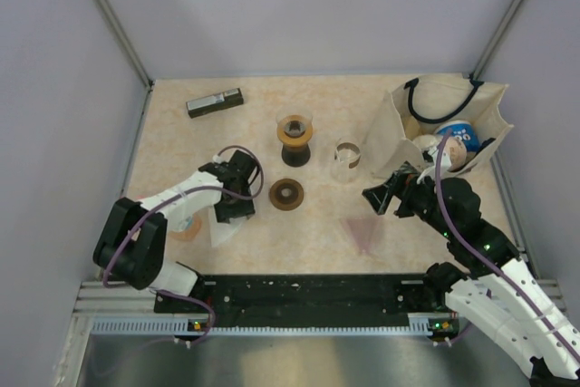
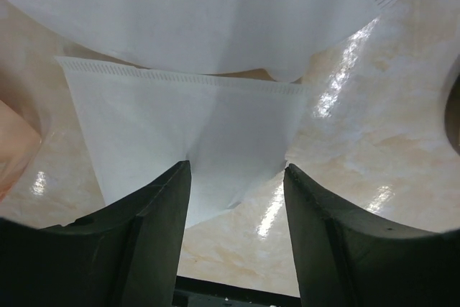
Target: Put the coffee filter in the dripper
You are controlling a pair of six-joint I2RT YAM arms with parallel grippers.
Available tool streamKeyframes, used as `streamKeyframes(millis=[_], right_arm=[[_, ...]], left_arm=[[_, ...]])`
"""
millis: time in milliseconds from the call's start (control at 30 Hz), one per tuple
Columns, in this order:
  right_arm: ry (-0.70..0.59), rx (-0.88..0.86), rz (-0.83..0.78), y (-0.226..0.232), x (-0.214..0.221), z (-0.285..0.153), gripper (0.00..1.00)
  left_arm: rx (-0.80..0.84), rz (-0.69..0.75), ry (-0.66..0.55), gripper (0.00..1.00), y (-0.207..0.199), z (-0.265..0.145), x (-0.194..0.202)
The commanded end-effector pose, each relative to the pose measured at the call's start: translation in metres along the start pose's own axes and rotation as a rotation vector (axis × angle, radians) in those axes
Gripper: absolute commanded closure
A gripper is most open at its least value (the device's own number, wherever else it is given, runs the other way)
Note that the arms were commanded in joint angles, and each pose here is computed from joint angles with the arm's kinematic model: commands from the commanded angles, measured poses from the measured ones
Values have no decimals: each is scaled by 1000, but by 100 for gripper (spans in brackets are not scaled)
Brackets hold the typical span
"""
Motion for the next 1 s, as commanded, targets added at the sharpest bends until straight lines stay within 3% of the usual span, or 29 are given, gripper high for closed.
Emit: streamKeyframes(millis=[0, 100, 300, 567, 833, 967], right_arm=[[-34, -7, -16, 2, -8, -2, 1], [-53, 9, -25, -1, -10, -2, 1], [-56, 17, -35, -3, -10, -1, 2], [-69, 22, -42, -3, -13, -2, 1], [-71, 26, -39, -4, -13, -1, 2], [-72, 29, -38, -5, -13, -1, 2]], left_arm=[[-11, 10, -25, 37, -3, -5, -16], [-21, 22, -8, 33, -4, -2, -17], [-81, 33, 52, 35, -1, 9, -12], [-69, 19, 80, 60, -3, 15, -5], [-62, 19, 81, 100, -4, 15, -4], [-20, 14, 52, 100, -8, 8, -9]])
Point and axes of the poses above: each gripper's point midway between its finger pads, its own z axis out along the fingers, its own y axis along the line the jaws close on, x = y × z, the point moved 3 cm from there along -z, back along the fingers, and after that the axes turned 11 degrees about z, right-handed, at the moved point
